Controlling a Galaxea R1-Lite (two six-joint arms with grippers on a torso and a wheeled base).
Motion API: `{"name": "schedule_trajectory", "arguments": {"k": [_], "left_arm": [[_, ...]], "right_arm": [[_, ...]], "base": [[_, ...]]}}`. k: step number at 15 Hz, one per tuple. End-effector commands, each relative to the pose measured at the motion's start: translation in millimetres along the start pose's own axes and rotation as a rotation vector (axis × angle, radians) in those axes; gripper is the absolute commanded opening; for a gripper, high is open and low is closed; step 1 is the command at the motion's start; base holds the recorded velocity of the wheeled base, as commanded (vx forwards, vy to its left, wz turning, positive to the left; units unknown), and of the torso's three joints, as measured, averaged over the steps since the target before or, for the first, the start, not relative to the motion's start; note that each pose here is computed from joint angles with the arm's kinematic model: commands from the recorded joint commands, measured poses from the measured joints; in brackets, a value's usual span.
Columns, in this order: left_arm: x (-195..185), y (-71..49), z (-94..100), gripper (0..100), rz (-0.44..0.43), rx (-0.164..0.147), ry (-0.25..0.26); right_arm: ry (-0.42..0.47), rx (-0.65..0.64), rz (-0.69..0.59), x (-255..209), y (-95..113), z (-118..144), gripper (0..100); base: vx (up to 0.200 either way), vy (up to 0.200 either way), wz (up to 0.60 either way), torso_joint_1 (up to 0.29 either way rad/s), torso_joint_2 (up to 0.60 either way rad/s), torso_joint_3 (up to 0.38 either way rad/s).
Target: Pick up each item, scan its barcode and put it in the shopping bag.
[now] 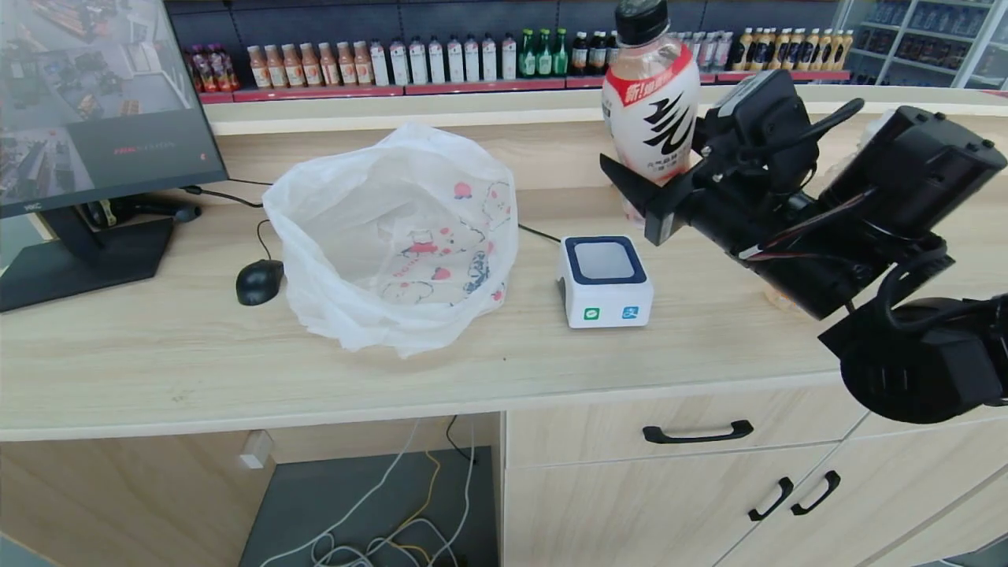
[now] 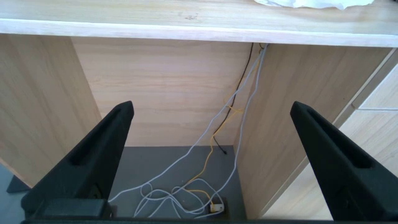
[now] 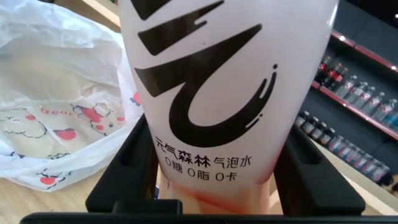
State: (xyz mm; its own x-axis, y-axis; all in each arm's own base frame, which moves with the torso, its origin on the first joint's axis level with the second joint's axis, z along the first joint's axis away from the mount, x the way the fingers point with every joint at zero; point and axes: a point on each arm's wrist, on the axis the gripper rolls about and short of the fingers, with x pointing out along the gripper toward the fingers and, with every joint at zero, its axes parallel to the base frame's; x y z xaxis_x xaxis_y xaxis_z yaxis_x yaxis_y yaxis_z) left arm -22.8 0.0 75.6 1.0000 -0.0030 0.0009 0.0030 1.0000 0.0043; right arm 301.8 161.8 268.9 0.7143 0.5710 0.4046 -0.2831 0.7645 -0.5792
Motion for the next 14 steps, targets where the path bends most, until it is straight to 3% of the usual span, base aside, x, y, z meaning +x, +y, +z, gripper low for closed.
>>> {"name": "schedule_trajectory", "arguments": {"k": [1,6,14], "left_arm": [[0.0,0.0,0.0,100,0.0,0.0,-0.001],[0.0,0.0,-0.1,100,0.0,0.0,0.001],[0.0,0.0,0.0,100,0.0,0.0,-0.001]], "right_arm": [[-0.012,-0.053,0.035,8.6,0.6,-23.8,0],[-0.073,-0.165,0.143,4.0,-12.8,-48.3,0],[-0.204,-0.248,0.285,22.2,-8.5,-71.5,0]], "base": [[0.0,0.0,0.0,0.0,0.0,0.0],[0.0,0.0,0.0,0.0,0.0,0.0],[0.0,0.0,0.0,0.0,0.0,0.0]]}}
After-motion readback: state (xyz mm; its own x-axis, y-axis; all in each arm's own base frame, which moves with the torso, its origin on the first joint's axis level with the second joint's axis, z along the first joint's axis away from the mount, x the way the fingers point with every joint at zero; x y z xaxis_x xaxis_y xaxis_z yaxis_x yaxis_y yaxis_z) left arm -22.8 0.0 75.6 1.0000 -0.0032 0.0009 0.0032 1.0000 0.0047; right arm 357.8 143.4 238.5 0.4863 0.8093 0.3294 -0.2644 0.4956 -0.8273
